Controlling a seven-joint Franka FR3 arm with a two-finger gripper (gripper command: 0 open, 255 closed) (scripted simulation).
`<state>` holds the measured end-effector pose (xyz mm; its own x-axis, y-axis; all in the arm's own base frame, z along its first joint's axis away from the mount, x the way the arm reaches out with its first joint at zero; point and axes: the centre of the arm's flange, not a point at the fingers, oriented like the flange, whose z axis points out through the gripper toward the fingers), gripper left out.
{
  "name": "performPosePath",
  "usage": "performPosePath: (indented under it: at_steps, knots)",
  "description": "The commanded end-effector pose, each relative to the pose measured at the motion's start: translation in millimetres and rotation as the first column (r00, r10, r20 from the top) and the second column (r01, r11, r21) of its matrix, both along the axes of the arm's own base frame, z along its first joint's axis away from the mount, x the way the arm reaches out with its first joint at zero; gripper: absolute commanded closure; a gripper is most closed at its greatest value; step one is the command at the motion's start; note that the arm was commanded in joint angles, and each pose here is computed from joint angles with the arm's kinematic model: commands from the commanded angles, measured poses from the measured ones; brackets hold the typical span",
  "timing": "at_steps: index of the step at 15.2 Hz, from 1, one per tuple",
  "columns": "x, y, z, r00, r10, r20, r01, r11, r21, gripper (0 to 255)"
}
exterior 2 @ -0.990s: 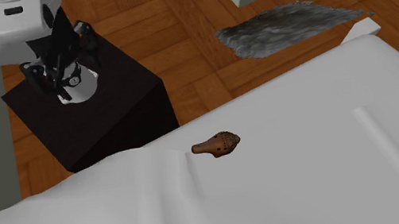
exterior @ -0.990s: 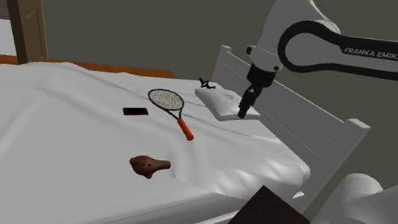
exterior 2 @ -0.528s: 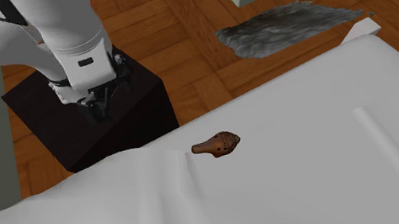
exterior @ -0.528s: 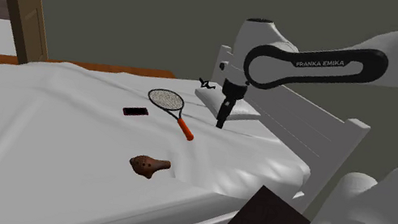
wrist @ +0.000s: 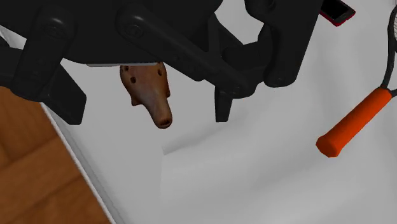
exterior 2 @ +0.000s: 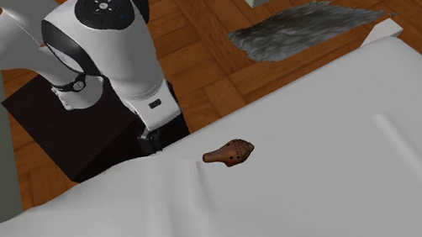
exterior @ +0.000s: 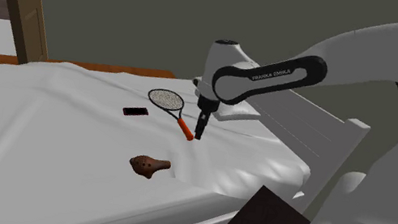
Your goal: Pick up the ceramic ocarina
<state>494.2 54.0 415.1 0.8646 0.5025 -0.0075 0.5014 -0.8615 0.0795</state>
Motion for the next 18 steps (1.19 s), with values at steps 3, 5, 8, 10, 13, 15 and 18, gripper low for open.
performPosePath:
  at_steps: [3, 5, 8, 10, 13, 15, 18]
  knots:
    - [32, 16, -41, 0.997, 0.076, -0.016, -0.075, 0.997, 0.013, 0]
    - [47, 26, -61, 0.993, 0.113, -0.025, -0.112, 0.994, 0.019, 0]
    - [67, 41, -92, 0.985, 0.168, -0.037, -0.167, 0.986, 0.029, 0]
    - [80, 52, -112, 0.978, 0.205, -0.044, -0.203, 0.978, 0.037, 0]
    - [98, 70, -143, 0.964, 0.259, -0.055, -0.257, 0.965, 0.048, 0]
    - [109, 82, -164, 0.953, 0.295, -0.062, -0.292, 0.955, 0.056, 0]
    - [114, 88, -184, 0.948, 0.313, -0.066, -0.309, 0.949, 0.060, 0]
